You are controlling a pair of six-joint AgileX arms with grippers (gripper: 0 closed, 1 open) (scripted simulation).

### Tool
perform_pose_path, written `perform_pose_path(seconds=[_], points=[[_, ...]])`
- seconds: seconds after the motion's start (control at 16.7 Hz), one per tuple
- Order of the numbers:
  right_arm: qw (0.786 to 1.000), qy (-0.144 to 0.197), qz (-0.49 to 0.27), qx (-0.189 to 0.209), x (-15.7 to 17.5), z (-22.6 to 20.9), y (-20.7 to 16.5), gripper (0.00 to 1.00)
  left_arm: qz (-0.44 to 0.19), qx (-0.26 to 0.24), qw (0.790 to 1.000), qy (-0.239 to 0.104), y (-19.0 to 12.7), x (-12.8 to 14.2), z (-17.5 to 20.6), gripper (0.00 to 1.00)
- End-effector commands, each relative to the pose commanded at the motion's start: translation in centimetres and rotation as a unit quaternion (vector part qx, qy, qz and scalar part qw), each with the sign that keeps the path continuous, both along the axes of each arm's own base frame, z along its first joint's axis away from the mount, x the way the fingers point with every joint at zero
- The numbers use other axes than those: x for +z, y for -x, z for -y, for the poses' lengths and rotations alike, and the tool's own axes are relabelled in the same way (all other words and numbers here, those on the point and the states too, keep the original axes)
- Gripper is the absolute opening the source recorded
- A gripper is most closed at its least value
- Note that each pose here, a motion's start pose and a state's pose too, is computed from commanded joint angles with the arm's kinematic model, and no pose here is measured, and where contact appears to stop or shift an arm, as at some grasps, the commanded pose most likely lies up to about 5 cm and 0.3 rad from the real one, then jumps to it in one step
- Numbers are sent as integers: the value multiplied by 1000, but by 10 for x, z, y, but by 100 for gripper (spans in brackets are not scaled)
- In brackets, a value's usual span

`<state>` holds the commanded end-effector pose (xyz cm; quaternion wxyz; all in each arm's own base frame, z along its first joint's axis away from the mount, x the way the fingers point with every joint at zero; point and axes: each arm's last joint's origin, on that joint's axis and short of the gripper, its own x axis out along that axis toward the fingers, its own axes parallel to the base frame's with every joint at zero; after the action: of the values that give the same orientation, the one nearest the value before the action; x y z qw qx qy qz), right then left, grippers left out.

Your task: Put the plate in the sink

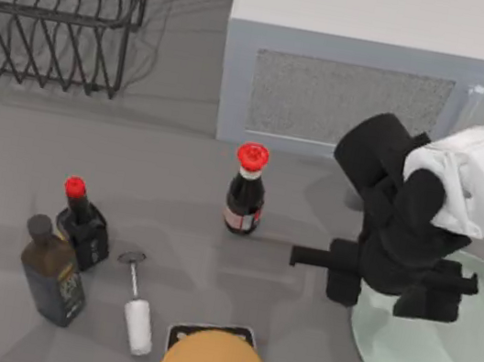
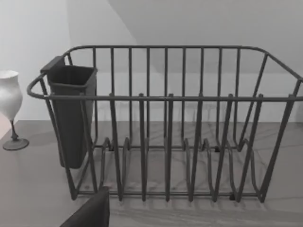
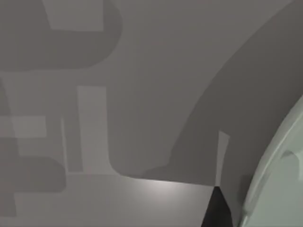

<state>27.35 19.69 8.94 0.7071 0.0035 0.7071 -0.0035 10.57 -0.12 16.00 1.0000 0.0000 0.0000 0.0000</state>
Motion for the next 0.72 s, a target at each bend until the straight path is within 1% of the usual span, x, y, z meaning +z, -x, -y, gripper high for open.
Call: perform_pose_path(seconds=[0.42,0.48,0.6,0.72], points=[[1000,0,0,0,0,0,0,0,0,0,1000,0,0,0,0,100],[999,-21,49,-4,33,5,-4,0,0,0,1000,0,0,0,0,100],[999,-20,48,-4,36,3,-5,0,0,0,1000,0,0,0,0,100],[999,-18,44,-4,46,-1,-11,0,0,0,1000,0,0,0,0,100]])
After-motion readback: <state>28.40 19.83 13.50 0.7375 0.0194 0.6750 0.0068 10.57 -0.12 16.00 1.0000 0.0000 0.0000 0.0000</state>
